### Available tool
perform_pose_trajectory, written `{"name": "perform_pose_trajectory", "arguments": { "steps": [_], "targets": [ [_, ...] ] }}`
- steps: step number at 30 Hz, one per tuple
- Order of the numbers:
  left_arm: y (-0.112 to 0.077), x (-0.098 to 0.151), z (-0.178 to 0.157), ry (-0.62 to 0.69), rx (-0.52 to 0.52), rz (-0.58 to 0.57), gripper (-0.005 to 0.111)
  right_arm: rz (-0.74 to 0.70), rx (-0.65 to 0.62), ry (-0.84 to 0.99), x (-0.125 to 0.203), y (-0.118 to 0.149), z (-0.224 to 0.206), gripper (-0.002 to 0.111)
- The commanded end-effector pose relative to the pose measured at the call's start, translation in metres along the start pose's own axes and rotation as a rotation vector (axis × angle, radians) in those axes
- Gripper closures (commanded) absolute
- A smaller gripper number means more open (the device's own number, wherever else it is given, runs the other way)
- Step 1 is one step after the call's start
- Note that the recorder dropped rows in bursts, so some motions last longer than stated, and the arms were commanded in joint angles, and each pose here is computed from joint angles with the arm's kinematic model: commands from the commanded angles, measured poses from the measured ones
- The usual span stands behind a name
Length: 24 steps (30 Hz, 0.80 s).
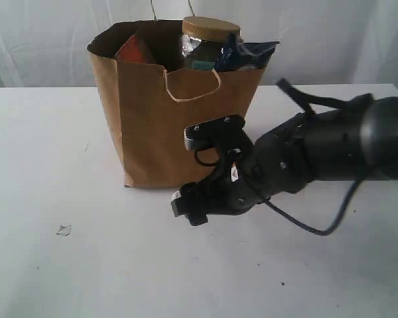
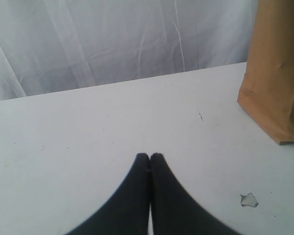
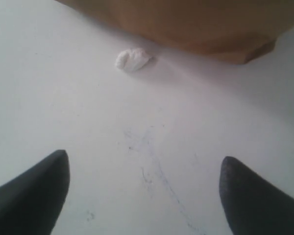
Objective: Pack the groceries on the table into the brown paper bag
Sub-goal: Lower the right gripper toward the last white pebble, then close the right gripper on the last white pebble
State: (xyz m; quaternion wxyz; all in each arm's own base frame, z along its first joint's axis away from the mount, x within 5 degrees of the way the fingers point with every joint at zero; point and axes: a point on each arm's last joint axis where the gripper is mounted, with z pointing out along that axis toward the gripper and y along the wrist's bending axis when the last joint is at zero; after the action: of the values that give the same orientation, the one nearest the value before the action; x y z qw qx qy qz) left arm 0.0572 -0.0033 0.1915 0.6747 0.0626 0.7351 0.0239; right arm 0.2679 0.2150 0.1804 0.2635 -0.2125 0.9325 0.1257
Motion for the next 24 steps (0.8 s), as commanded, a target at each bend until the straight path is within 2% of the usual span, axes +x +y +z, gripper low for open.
{"name": "perform_pose_trajectory", "arguments": {
  "steps": [1, 9, 16, 24],
  "targets": [
    [0.000, 0.000, 0.000, -0.010, -0.003, -0.009, 0.107, 0.018, 0.000, 0.025, -0.013, 0.004, 0.029, 0.030],
    [0.000, 0.000, 0.000, -0.010, -0.003, -0.009, 0.107, 0.051, 0.016, 0.100, -0.043, 0.013, 0.068, 0.031],
    [0.000, 0.000, 0.000, -0.010, -0.003, -0.009, 0.107, 0.037, 0.012, 0.119, -0.047, 0.022, 0.094, 0.031],
    [0.000, 0.000, 0.000, -0.010, -0.003, -0.009, 0.107, 0.062, 0.019, 0.163, -0.037, 0.021, 0.110, 0.045]
  ]
}}
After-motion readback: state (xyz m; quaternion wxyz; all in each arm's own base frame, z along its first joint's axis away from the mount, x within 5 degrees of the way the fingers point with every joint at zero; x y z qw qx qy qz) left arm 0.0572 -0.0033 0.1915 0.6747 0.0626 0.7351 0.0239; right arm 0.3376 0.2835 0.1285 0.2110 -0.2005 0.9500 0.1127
